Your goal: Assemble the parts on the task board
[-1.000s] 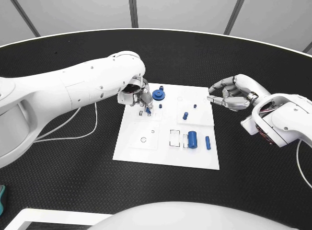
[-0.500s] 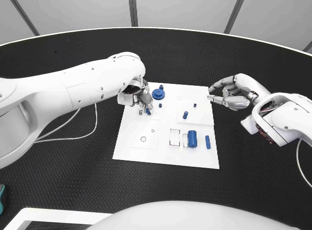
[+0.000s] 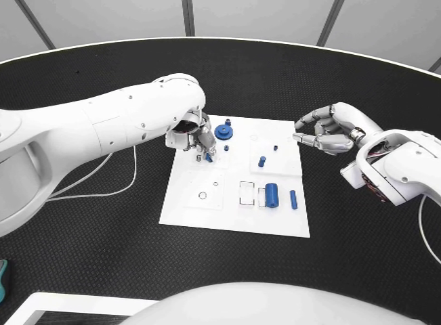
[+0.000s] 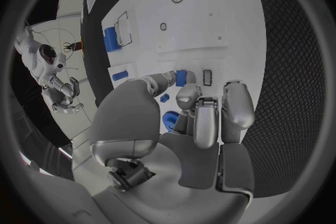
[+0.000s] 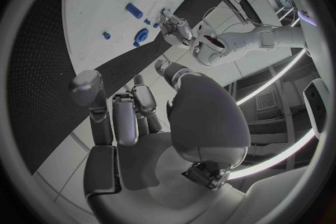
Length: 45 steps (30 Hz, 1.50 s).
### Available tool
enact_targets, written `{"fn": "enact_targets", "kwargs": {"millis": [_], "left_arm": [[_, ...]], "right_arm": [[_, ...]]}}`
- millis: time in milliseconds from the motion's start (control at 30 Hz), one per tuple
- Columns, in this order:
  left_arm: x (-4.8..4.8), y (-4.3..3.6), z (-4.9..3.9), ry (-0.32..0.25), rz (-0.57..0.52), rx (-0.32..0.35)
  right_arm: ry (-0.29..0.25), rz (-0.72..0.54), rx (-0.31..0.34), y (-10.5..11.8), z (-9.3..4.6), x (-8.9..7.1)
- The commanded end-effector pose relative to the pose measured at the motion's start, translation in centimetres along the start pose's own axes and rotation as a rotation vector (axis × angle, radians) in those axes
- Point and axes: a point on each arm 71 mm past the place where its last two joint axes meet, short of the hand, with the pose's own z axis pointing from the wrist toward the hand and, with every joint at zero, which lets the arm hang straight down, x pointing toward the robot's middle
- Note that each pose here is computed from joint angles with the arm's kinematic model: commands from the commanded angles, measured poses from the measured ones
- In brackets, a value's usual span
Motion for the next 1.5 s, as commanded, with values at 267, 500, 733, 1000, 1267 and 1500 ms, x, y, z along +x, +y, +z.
{"fn": "enact_targets", "kwargs": {"millis": [267, 500, 733, 1000, 1267, 1500], "left_arm": [[0.05, 0.62, 0.05, 0.005, 0.006, -0.068], [0.0, 0.68, 0.07, 0.0, 0.001, -0.069], [0.0, 0.51, 0.07, 0.002, 0.005, -0.069], [0.1, 0.21, 0.13, 0.017, 0.022, -0.07], [0.07, 0.08, 0.23, 0.017, 0.023, -0.073], [-0.01, -0.11, 0.34, 0.015, 0.024, -0.077]], "right_arm": [[0.0, 0.0, 0.0, 0.0, -0.02, -0.01], [0.0, 0.0, 0.001, -0.01, -0.04, -0.02], [0.001, 0.0, 0.0, 0.02, -0.06, -0.01], [0.001, 0.001, 0.001, 0.02, -0.11, -0.02], [0.001, 0.001, 0.001, 0.03, -0.15, -0.03], [0.001, 0.001, 0.0, 0.06, -0.17, -0.02]]}}
